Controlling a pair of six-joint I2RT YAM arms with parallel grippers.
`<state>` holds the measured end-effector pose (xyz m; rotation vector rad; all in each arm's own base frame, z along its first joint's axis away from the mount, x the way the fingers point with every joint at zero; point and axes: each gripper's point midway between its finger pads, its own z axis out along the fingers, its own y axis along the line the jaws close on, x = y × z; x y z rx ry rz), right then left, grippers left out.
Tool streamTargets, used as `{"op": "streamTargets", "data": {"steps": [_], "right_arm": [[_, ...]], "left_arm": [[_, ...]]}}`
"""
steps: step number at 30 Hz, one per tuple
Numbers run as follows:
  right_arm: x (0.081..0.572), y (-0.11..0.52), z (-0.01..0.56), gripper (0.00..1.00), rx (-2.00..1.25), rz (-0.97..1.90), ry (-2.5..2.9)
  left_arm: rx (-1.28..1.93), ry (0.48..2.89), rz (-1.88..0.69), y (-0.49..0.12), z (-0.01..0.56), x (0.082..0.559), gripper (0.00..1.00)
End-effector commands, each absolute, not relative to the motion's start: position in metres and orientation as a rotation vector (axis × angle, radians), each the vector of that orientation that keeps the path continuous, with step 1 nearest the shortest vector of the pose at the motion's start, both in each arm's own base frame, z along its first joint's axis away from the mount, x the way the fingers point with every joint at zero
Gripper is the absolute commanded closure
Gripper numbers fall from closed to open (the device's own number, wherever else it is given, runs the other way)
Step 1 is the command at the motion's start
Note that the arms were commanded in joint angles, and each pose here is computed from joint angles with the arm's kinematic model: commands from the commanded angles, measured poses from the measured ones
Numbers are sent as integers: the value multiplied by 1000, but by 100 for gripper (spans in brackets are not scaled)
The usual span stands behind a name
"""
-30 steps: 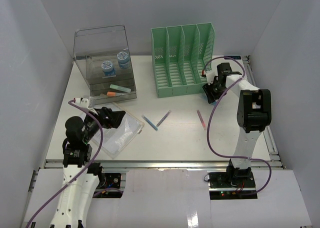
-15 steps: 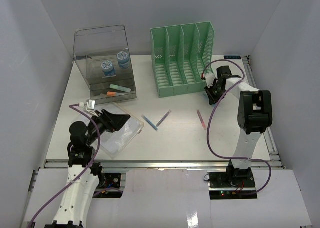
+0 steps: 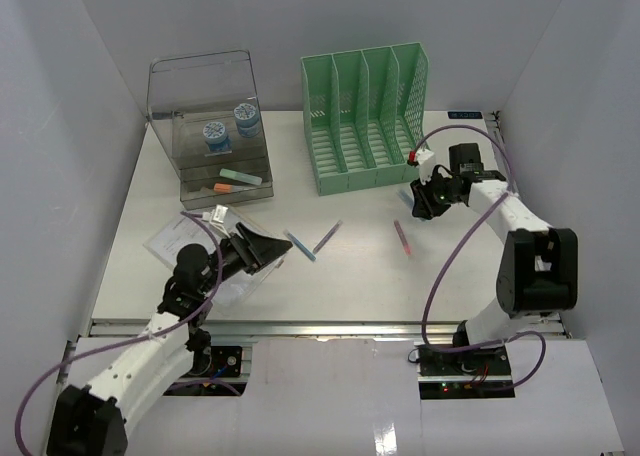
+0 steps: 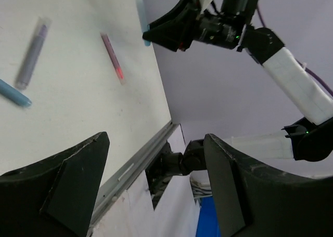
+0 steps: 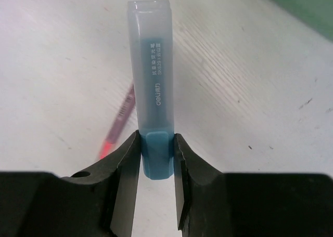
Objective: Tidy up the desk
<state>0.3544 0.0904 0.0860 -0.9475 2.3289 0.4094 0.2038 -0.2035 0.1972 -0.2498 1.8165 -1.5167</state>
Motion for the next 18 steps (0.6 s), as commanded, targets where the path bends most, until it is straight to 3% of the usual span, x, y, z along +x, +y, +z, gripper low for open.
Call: {"op": "streamTargets", "data": {"steps": [1,13,18], "right_arm": [[319,129,128,92,-1001,654,2140],[265,171,144,92,-987,903,2078],[267,175,158,92,-974,882,2035]], "left_arm": [[-291,1688,-1559,-236,221,227,17],[-204,1672,-1628,-367,233,289,19],[-219,1732,-1661,-398,212,297,27]]}}
